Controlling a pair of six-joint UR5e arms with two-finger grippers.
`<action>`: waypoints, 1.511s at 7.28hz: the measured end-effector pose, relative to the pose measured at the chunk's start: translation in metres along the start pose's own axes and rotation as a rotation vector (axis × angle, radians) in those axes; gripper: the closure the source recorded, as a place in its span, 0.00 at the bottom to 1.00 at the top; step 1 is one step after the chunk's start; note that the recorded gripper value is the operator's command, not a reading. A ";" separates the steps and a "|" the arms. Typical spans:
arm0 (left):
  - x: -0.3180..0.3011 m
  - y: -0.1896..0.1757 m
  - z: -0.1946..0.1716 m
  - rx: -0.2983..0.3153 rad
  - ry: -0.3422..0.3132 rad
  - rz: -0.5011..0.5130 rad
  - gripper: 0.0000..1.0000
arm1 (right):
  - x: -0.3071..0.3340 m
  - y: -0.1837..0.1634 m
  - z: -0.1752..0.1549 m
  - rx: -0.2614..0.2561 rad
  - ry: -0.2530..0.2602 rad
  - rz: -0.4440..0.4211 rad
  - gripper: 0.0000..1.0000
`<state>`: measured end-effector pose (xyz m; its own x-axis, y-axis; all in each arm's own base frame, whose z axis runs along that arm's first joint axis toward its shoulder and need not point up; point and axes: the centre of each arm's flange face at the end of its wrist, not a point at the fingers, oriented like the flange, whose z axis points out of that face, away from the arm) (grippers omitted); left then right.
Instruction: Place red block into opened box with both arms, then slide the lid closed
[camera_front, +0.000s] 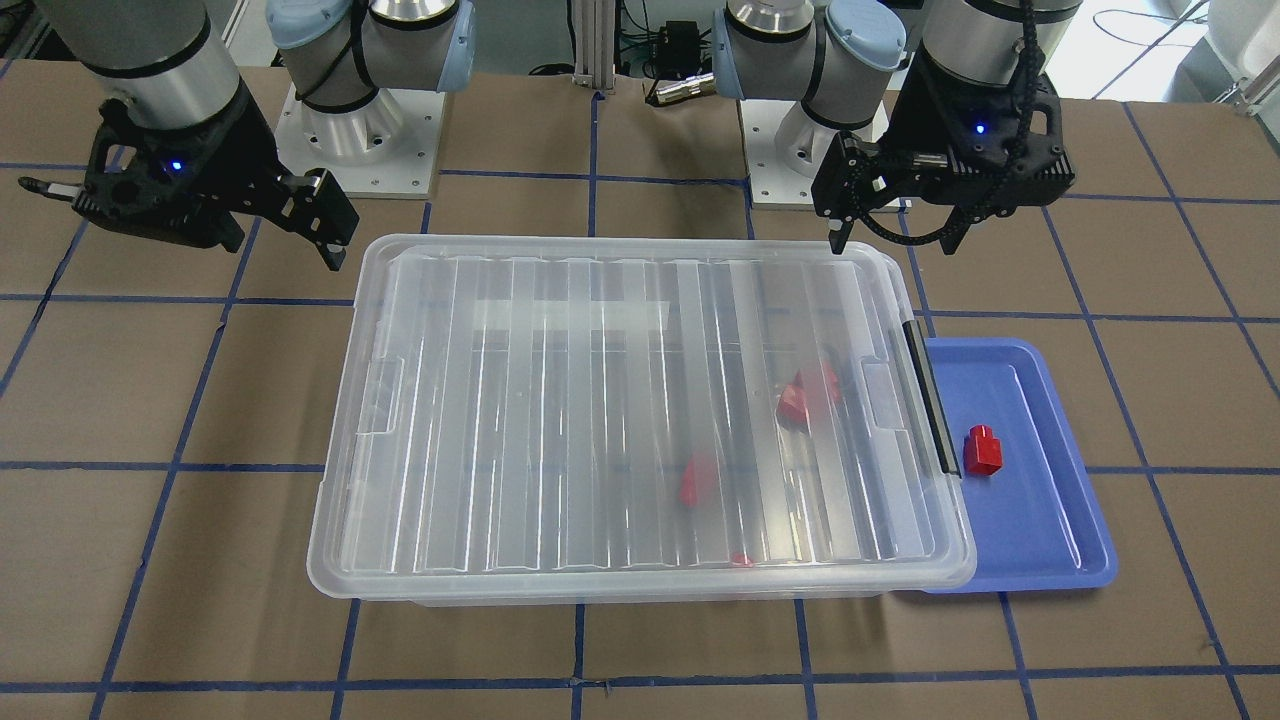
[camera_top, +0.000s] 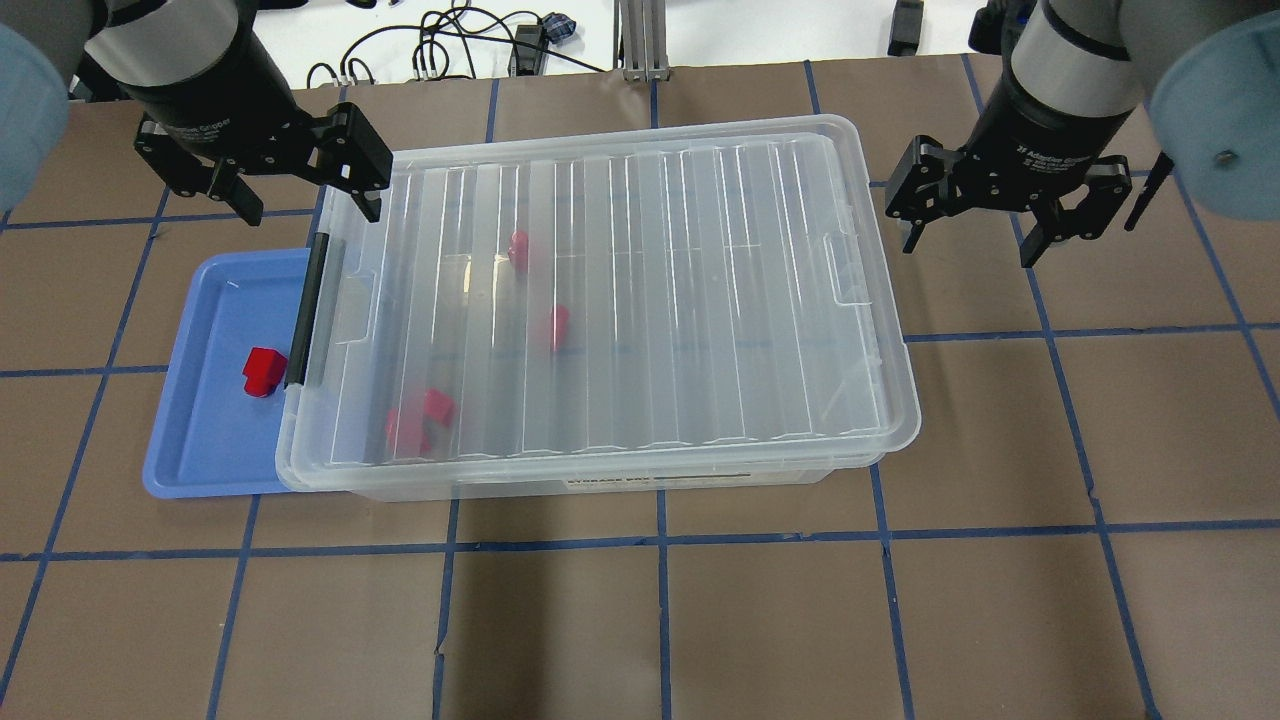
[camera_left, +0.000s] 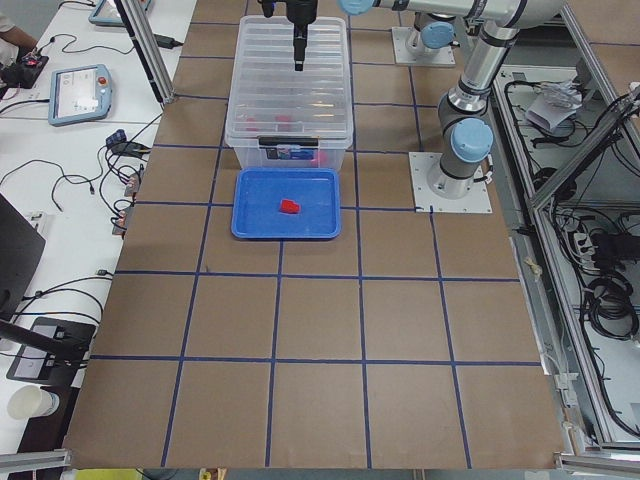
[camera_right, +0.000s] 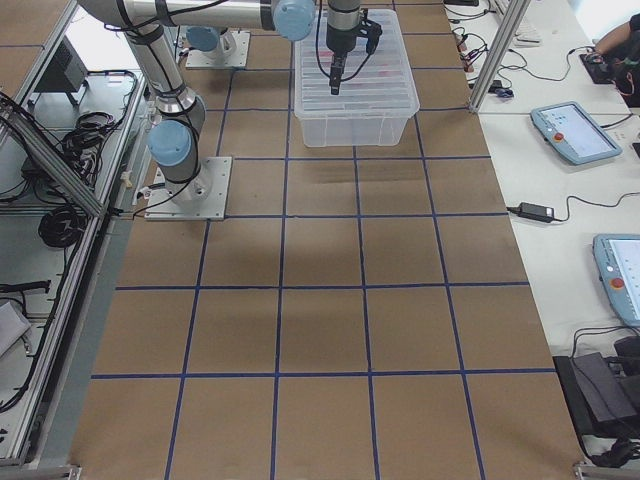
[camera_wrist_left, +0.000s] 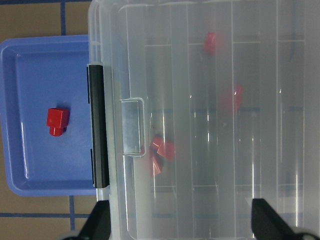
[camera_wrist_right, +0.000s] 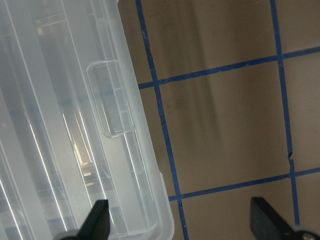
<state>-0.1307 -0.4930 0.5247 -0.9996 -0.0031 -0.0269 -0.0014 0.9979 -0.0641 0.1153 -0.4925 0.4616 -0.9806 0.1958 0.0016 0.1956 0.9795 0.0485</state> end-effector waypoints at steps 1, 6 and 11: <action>0.000 0.000 0.000 -0.001 -0.001 -0.001 0.00 | -0.002 -0.017 0.021 -0.027 0.007 0.005 0.00; 0.000 0.001 0.002 -0.005 -0.002 0.005 0.00 | -0.012 -0.066 0.079 -0.046 0.002 0.006 0.00; 0.001 0.001 0.005 -0.011 0.002 0.008 0.00 | -0.014 -0.081 0.106 -0.079 0.016 -0.001 0.00</action>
<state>-0.1312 -0.4925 0.5197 -0.9997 0.0048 -0.0251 0.0061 0.9986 -0.0530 0.1140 -0.5696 0.3519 -0.9809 0.1937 0.0175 0.1943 0.9727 0.1271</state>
